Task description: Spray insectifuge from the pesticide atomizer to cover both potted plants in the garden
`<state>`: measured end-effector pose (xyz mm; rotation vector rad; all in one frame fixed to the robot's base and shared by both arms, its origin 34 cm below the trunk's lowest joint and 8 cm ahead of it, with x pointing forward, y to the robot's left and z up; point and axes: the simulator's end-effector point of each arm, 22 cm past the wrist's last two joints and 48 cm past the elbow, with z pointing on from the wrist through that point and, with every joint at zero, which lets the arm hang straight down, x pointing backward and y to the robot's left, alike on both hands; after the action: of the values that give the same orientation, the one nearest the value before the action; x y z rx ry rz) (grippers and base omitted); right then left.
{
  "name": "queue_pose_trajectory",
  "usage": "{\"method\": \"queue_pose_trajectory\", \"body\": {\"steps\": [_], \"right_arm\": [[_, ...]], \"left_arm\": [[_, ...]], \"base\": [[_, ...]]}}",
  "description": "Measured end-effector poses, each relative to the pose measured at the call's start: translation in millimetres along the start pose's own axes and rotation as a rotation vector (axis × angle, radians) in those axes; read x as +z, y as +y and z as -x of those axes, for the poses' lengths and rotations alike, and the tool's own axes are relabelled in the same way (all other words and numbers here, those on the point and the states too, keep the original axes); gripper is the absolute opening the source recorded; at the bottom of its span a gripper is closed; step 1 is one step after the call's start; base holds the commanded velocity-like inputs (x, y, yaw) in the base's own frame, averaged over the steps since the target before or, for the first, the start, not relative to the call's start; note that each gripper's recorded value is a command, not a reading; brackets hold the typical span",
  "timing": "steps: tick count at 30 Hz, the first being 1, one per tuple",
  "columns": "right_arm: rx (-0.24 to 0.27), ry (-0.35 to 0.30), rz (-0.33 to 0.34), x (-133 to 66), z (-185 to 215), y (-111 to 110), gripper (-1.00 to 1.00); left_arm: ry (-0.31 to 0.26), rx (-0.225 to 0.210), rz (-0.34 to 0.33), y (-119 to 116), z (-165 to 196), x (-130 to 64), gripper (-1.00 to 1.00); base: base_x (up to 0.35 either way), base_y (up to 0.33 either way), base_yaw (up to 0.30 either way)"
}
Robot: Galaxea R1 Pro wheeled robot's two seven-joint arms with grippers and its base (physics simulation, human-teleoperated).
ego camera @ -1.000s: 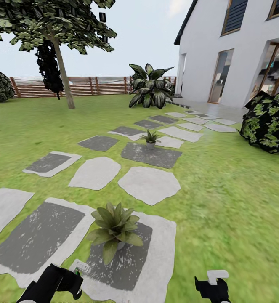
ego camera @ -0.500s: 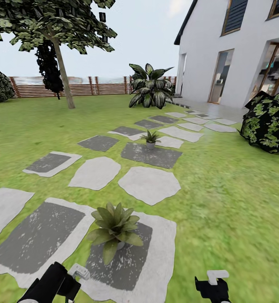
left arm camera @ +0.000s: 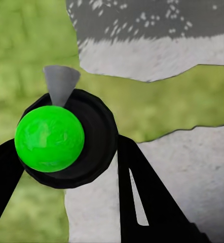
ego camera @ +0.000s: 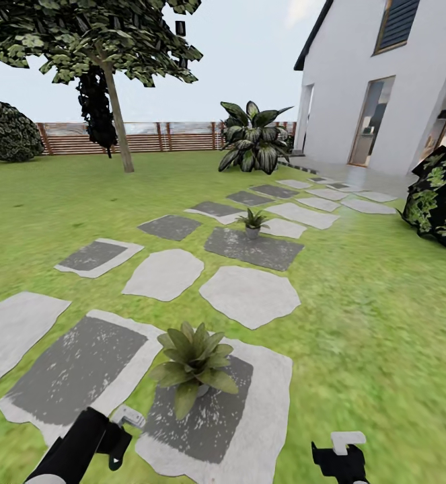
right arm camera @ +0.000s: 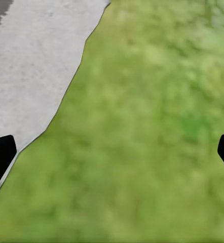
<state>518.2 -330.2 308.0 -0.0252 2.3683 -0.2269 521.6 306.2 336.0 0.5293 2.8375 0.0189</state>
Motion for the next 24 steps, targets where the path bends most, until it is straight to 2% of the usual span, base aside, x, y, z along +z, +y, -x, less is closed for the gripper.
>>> {"method": "queue_pose_trajectory", "body": {"steps": [8, 14, 17, 20, 22, 24], "right_arm": [[0.000, 0.000, 0.000, 0.0, -0.1, 0.1, 1.00], [0.001, 0.000, -0.001, -0.1, 0.0, -0.4, 1.00], [0.000, 0.000, -0.001, 0.0, 0.0, -0.6, 1.00], [0.000, 0.001, -0.001, 0.0, -0.1, -0.7, 1.00], [-0.001, 0.001, 0.000, 0.0, -0.2, -0.4, 1.00], [-0.002, 0.001, 0.001, 0.0, -0.2, 0.1, 1.00]], "left_arm": [[-0.001, 0.002, -0.001, -1.3, 0.9, 0.1, -1.00], [0.003, 0.008, 0.000, -1.2, 1.1, -0.5, -1.00], [-0.004, 0.014, 0.008, 6.6, 6.9, -3.6, -1.00], [0.001, 0.029, 0.028, 19.0, 18.1, -10.6, -1.00], [0.009, 0.045, 0.013, 18.7, 22.4, -13.7, -1.00], [0.017, 0.087, 0.001, 19.7, 30.3, -19.9, -1.00]], "base": [[0.005, 0.000, 0.001], [0.180, 0.032, 0.000], [0.036, 0.016, 0.000], [0.007, 0.003, 0.000], [0.001, 0.001, 0.000], [0.000, 0.000, -0.009]]}}
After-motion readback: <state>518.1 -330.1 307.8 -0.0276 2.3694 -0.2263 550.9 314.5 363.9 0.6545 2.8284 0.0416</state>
